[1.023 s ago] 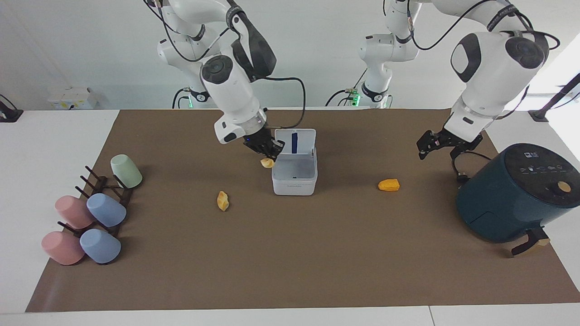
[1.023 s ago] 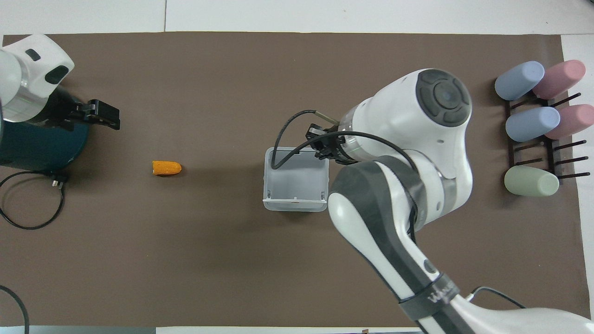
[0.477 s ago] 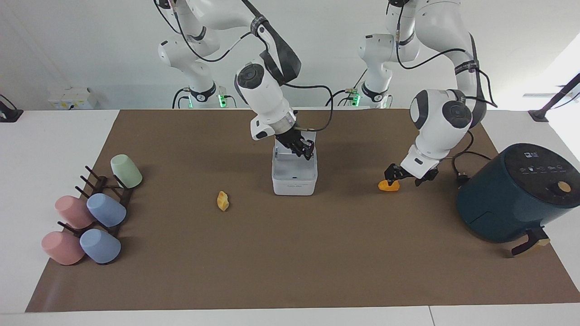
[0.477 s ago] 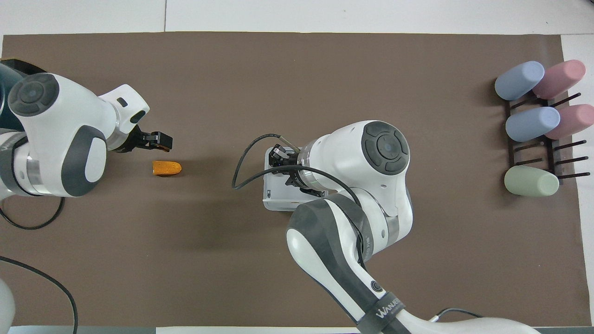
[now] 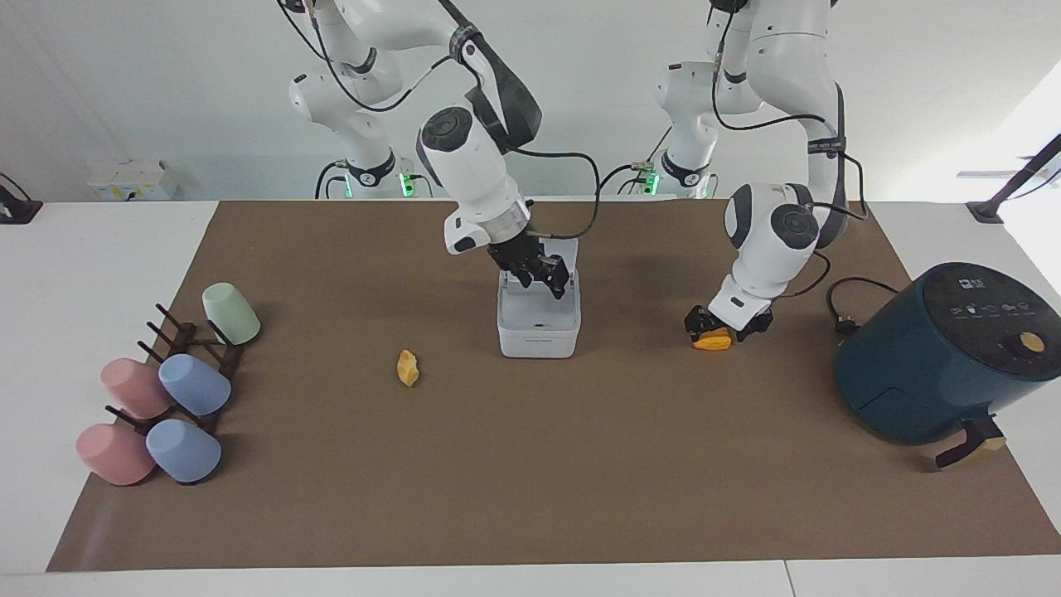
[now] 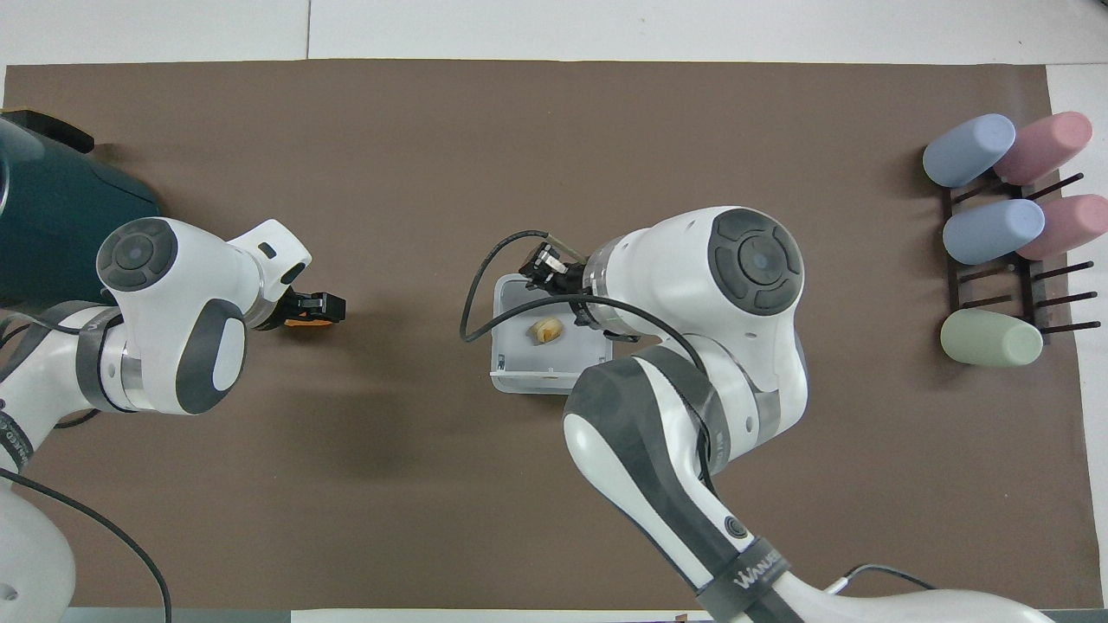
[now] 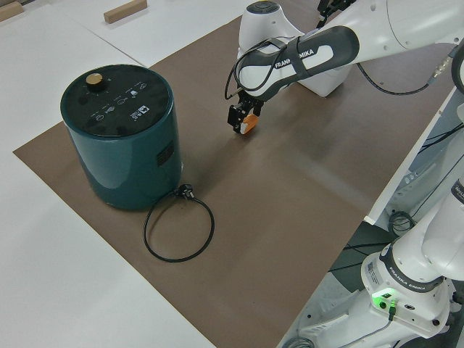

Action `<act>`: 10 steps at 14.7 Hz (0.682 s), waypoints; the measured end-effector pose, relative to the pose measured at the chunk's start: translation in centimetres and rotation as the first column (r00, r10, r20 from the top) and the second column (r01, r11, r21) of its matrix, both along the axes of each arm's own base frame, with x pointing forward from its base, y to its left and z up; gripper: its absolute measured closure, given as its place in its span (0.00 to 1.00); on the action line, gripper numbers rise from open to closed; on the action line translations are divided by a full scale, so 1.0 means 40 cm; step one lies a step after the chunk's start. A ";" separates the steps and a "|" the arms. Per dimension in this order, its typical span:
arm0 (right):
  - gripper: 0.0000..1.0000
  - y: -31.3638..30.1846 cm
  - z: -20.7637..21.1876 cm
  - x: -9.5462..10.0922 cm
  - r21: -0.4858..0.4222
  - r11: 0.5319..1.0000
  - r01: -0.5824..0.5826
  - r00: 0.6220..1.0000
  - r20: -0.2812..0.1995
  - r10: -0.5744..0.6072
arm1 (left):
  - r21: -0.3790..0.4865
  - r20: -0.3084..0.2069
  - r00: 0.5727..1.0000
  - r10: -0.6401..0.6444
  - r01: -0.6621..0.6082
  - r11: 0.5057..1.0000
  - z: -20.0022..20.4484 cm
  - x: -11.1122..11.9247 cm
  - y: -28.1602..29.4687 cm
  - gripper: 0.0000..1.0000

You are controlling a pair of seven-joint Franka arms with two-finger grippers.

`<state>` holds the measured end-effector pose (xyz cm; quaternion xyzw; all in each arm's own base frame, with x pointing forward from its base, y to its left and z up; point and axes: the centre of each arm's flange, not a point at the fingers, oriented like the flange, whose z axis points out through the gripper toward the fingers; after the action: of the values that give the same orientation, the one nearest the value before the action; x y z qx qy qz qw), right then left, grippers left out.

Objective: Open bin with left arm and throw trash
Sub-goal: 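Lift the orange piece with the left gripper while the right gripper grasps another tan piece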

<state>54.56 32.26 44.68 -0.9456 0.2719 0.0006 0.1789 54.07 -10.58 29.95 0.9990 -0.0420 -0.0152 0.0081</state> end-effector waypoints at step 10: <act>0.11 -0.365 -0.214 0.078 -0.368 0.715 -0.594 0.732 0.121 0.671 | -0.015 0.072 0.997 0.021 -0.020 1.000 0.107 0.005 -0.045 0.32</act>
<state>57.69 17.65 36.12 -0.9891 -0.0983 -0.0965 0.0519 54.29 -12.38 34.23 0.9992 -0.0320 0.0214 0.0136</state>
